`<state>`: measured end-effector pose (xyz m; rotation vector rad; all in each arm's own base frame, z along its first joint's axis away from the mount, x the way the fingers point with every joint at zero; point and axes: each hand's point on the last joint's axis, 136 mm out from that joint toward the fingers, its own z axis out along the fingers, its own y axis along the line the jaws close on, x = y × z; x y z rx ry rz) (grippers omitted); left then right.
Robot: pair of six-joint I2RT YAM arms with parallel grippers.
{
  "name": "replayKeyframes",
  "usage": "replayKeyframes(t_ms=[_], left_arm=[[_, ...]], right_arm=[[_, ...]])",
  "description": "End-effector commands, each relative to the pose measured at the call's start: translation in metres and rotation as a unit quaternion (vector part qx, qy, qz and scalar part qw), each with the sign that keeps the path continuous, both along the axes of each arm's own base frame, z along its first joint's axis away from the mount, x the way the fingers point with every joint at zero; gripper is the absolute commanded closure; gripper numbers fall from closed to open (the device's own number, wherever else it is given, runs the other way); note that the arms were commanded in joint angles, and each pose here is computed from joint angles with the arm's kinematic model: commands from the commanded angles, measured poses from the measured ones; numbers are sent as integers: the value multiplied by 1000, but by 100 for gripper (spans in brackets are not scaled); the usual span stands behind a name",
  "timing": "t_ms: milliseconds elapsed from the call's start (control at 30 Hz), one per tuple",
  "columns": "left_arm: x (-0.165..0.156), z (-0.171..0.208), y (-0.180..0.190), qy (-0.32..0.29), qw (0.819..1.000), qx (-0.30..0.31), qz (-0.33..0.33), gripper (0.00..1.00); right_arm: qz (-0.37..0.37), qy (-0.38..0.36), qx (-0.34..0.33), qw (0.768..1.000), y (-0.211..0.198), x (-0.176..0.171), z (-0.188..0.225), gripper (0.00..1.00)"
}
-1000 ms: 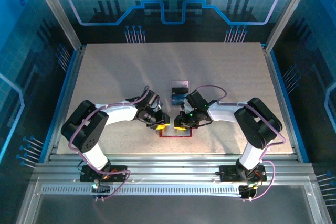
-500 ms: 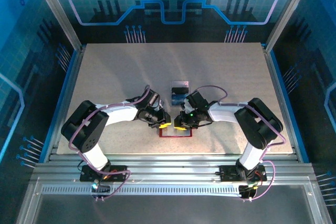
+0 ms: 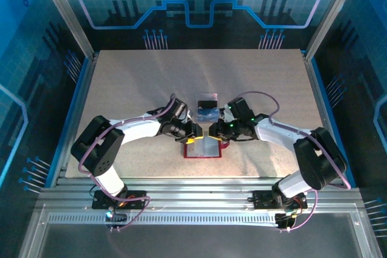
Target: Take the credit cards out of the card holder
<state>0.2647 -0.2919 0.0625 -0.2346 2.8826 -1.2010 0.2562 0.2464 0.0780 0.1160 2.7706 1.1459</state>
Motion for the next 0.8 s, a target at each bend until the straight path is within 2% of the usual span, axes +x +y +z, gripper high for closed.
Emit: replayKeyframes(t_ms=[0, 167, 433, 767], left_arm=[[-1, 21, -17, -5, 999, -21, -25, 62], [0, 23, -34, -7, 999, -23, -44, 56], [-7, 6, -59, 8, 998, -15, -68, 55], [-14, -9, -68, 20, 997, -6, -79, 54]], right_arm=[[-16, 8, -19, 1000, -23, -5, -4, 77], [-39, -2, -22, 999, -44, -2, 5, 77], [-65, -14, -23, 998, -67, -3, 16, 77], [-66, -15, -9, 998, -66, -3, 20, 76]])
